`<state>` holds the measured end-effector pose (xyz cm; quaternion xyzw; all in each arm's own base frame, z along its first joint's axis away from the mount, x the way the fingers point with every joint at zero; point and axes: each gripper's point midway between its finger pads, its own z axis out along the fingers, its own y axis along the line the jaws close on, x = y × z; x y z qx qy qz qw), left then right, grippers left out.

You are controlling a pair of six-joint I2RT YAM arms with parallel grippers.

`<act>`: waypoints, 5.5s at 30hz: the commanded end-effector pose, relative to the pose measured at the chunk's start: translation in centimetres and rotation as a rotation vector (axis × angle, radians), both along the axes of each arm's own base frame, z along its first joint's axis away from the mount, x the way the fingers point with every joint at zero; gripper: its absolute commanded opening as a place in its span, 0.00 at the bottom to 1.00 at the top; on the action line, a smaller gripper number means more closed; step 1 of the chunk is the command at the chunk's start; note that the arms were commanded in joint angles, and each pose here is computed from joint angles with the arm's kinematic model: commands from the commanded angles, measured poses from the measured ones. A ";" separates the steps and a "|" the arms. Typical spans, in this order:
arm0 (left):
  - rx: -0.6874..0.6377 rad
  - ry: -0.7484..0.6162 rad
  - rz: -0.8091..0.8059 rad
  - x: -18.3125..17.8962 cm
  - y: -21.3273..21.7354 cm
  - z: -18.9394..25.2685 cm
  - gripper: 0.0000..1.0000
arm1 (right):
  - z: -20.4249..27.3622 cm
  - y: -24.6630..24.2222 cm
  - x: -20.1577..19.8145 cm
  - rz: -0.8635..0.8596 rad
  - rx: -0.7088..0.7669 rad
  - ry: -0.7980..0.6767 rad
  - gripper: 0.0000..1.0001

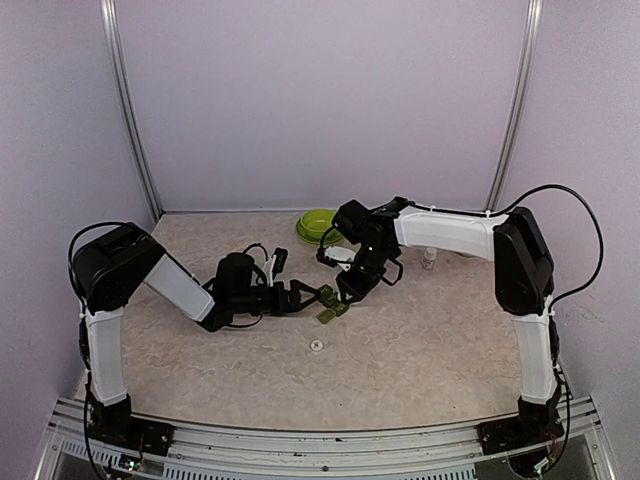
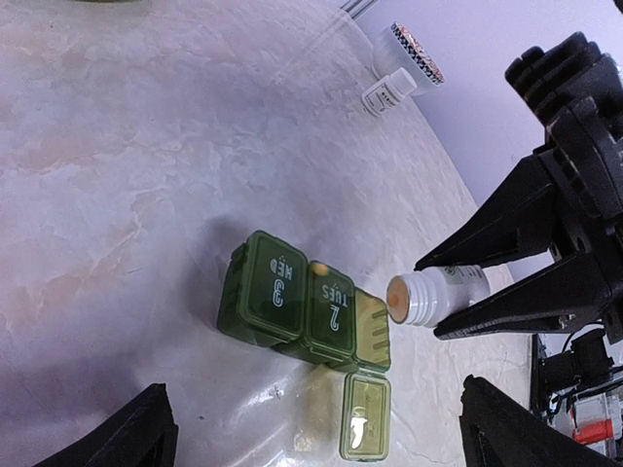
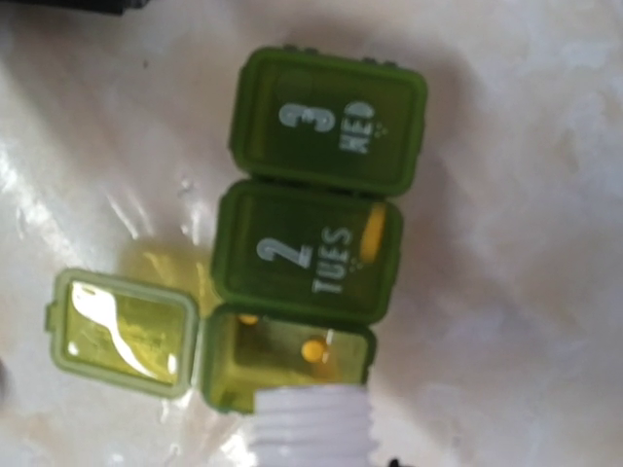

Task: Sort the pills into containers
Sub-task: Pour the pill into the compartment of the pill container.

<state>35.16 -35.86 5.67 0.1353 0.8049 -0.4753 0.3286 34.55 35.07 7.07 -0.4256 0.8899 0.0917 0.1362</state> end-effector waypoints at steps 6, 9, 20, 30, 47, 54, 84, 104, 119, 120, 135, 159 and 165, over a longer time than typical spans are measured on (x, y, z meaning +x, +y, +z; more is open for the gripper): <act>-0.015 -0.025 -0.013 -0.1 -0.2 0.3 0.99 | -1.7 -0.6 -0.5 0.013 -0.036 0.049 0.14; -0.014 -0.026 -0.013 -0.1 -0.2 0.2 0.99 | -1.7 -0.7 -0.5 0.014 -0.036 0.047 0.14; -0.014 -0.022 -0.015 -0.2 -0.2 0.1 0.99 | -2.1 -0.9 -0.8 0.021 -0.052 0.061 0.14; -0.014 -0.022 -0.014 -0.1 -0.2 0.1 0.99 | -2.2 -1.1 -1.0 0.026 -0.072 0.073 0.15; -0.015 -0.021 -0.014 -0.1 -0.2 0.1 0.99 | -1.5 -1.5 -1.4 0.041 -0.081 0.078 0.16; -0.017 -0.019 -0.016 -0.1 -0.2 0.0 0.99 | -1.0 -1.4 -1.4 0.046 -0.082 0.063 0.17; -0.017 -0.020 -0.015 -0.1 -0.2 0.0 0.99 | -1.6 -1.3 -1.6 0.065 -0.117 0.077 0.17; -0.019 -0.017 -0.019 -0.1 -0.3 -0.1 0.99 | -0.5 -0.8 -1.9 0.090 -0.107 0.066 0.18; -0.038 -0.067 -0.058 -0.1 -1.0 1.1 0.99 | -2.0 -1.2 -2.5 0.111 -0.162 0.097 0.19; -0.039 -0.075 -0.058 0.0 -1.1 1.2 0.99 | -2.0 -1.1 -2.5 0.111 -0.161 0.096 0.19; -0.129 -0.158 -0.133 2.5 -2.7 2.7 0.99 | -1.8 -1.0 -2.2 0.109 -0.157 0.087 0.21; -0.166 -0.115 -0.228 1.2 -4.9 0.3 0.52 | -1.3 -0.9 -1.9 0.102 -0.155 0.067 0.22; -0.164 -0.096 -0.239 0.6 -5.1 -0.2 0.47 | -1.1 -1.1 -1.9 0.101 -0.157 0.064 0.22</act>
